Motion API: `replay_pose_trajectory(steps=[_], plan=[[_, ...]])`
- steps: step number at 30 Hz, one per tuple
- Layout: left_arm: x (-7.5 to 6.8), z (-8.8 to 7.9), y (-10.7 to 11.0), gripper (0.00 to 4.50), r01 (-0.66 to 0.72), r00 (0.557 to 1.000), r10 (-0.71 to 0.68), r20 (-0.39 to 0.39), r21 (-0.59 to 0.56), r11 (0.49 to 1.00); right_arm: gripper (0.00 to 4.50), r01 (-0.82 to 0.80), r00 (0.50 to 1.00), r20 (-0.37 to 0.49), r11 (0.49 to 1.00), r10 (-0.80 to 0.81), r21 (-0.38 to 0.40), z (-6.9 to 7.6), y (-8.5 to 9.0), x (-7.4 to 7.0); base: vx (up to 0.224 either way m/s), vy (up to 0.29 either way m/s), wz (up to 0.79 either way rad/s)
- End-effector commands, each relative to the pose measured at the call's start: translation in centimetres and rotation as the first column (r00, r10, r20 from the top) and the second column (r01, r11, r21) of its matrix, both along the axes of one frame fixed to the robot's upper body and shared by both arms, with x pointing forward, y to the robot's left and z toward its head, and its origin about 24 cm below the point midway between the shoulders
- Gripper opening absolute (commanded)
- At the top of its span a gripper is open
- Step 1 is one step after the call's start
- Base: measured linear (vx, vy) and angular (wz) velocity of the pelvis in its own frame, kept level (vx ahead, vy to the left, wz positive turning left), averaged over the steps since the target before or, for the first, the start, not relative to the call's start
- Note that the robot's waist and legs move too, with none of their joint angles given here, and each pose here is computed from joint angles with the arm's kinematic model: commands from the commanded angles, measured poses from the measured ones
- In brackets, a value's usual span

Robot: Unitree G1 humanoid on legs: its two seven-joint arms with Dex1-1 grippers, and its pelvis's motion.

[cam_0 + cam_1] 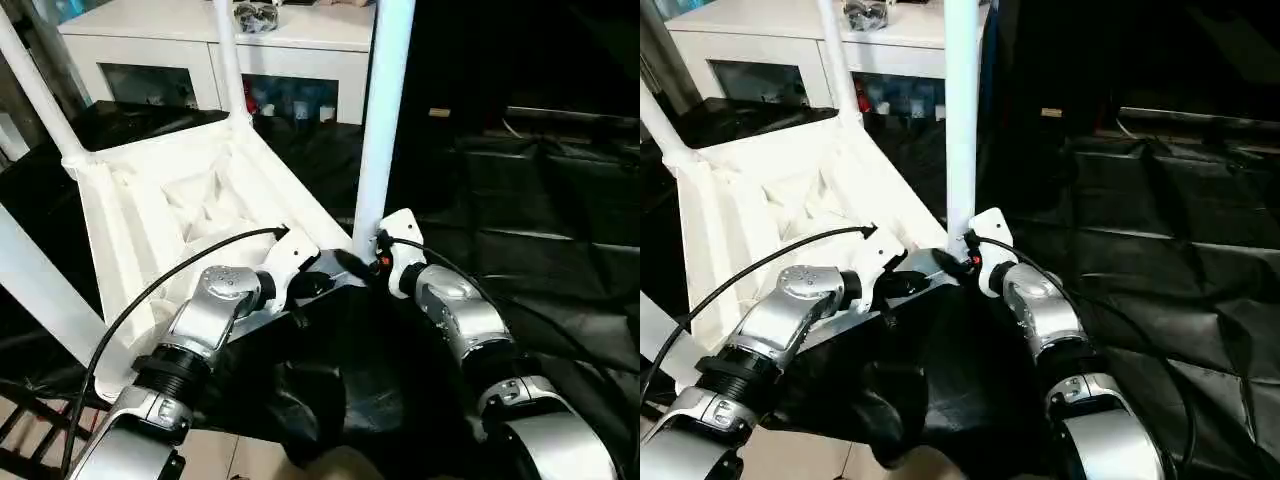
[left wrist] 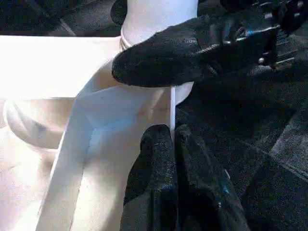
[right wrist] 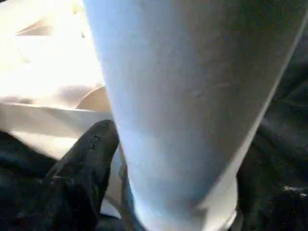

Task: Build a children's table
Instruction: Rotate leg to tighten

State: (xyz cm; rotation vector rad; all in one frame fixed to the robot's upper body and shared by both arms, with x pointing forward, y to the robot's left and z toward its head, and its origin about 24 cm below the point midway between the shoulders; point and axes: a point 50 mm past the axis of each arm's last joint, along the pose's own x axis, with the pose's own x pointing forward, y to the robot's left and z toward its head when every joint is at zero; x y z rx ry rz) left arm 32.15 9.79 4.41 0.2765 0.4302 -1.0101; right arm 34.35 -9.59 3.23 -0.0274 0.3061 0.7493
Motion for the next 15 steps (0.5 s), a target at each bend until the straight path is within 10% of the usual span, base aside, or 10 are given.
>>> replay_pose_trajectory(steps=[1, 15], plan=[[-0.7, 1.1, -2.3, 0.00, 0.145, 0.989, -0.142, 0.051, -0.069, 0.987, 4.06, -0.228, 0.971, -0.061, 0.972, 0.231, 0.060, -0.4, 3.2, -1.4, 0.000, 0.000, 0.00], [-2.2, 1.7, 2.0, 0.00, 0.388, 0.921, -0.389, -0.003, -0.038, 0.921, 4.06, -0.701, 0.711, -0.089, 0.713, 0.697, -0.019, 1.3, -2.1, -3.8, 0.000, 0.000, 0.00]])
